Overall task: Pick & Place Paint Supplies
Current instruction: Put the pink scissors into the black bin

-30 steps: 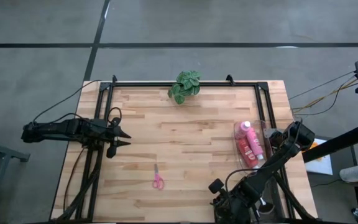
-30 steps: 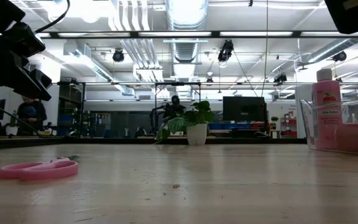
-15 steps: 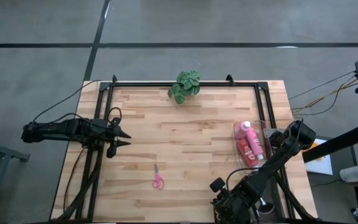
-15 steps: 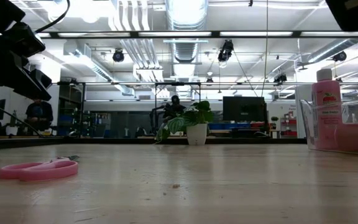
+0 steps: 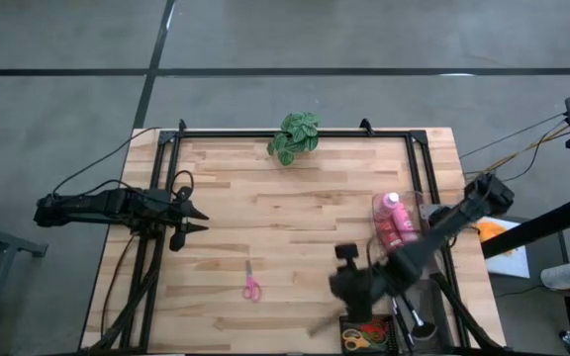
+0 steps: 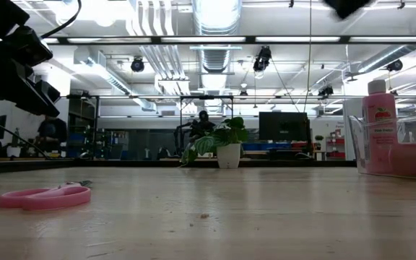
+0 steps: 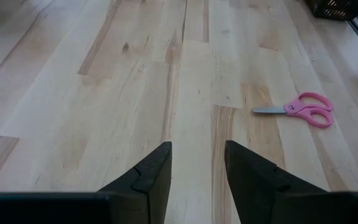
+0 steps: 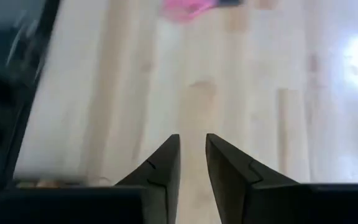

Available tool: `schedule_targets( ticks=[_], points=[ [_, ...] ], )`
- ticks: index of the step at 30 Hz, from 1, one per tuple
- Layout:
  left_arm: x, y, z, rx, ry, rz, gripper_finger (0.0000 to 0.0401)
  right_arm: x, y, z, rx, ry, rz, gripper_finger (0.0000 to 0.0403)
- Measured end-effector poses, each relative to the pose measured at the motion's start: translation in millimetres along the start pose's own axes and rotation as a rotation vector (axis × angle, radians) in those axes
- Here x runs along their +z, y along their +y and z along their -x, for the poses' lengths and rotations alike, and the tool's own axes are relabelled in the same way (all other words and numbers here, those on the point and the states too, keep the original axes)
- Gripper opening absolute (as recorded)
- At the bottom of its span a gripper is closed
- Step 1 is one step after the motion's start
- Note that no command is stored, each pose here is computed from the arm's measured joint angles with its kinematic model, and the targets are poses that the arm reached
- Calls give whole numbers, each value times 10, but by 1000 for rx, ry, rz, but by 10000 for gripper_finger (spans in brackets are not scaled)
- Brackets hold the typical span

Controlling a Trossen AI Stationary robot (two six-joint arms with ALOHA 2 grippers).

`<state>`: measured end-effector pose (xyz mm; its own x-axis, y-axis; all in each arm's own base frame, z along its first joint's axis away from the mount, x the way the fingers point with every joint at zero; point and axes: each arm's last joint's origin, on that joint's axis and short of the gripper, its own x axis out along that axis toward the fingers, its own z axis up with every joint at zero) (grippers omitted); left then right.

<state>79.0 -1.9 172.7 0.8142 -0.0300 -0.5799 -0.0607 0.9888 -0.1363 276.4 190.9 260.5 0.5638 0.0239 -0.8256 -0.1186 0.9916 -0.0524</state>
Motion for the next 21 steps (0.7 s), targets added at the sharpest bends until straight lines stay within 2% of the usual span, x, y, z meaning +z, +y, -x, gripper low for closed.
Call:
schedule_targets(
  ticks=[6,9,13,15,21],
  points=[
    [0,0,0,0,0,0,149,273,-397,-47,2,-123,-212,75],
    [0,0,0,0,0,0,149,394,-556,-100,16,-187,-378,75],
    [1,0,1,0,-1,0,149,460,-779,-222,-6,-173,-636,75],
    [0,0,0,0,0,0,149,499,-872,-261,27,-153,-741,75],
    [-1,0,0,0,0,0,149,626,-1041,-464,108,-91,-915,75]
  ],
)
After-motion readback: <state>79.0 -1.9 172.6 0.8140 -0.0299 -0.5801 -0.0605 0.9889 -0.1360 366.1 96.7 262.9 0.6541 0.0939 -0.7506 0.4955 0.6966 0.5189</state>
